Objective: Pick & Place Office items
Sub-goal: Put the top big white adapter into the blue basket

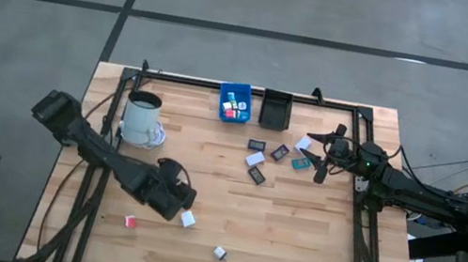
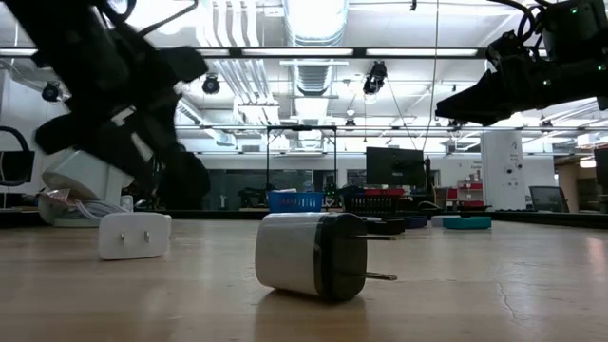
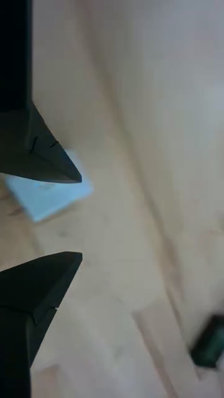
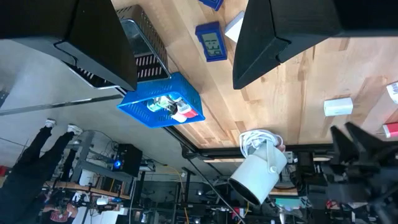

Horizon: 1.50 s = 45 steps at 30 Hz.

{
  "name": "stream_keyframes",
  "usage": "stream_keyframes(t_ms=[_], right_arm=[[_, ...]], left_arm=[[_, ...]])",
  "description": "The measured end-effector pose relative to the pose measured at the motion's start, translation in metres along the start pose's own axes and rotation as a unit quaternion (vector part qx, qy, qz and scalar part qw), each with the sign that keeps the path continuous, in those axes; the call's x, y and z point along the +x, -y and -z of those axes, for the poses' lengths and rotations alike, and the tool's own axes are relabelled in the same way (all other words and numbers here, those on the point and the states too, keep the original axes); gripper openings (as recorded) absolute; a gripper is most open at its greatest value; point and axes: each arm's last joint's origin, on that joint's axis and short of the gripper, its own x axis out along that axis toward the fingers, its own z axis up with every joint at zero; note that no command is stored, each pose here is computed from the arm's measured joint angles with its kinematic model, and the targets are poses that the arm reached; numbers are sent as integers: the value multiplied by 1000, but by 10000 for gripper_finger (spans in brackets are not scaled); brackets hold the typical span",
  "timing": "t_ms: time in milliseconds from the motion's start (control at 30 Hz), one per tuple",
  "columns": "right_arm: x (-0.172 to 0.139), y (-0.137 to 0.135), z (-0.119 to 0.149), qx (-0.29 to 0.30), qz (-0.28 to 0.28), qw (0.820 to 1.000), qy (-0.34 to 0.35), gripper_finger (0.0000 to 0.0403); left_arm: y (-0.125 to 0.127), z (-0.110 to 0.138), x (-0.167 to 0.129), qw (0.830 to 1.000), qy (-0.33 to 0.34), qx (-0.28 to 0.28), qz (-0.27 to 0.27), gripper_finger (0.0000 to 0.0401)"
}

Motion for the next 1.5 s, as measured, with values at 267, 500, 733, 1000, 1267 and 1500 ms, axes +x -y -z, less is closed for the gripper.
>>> stream_keyframes(t_ms=[267, 500, 733, 1000, 1267, 1500], right_arm=[[0, 0, 0, 0, 0, 1000, 0, 256], [0, 0, 0, 0, 0, 1000, 0, 256], [0, 0, 0, 0, 0, 1000, 0, 256], [0, 0, 0, 0, 0, 1000, 0, 256], [0, 0, 0, 0, 0, 1000, 0, 256], [0, 0, 0, 0, 0, 1000, 0, 256]], left_arm=[[-2, 22, 7, 999, -35, -26, -26, 197], [-3, 24, 10, 999, -35, -23, -32, 197], [-4, 22, 13, 998, -33, -29, -39, 198], [-8, 15, 20, 997, -28, -47, -51, 209], [-14, 17, 26, 997, -32, -52, -51, 211], [-18, 18, 31, 997, -35, -60, -46, 211]])
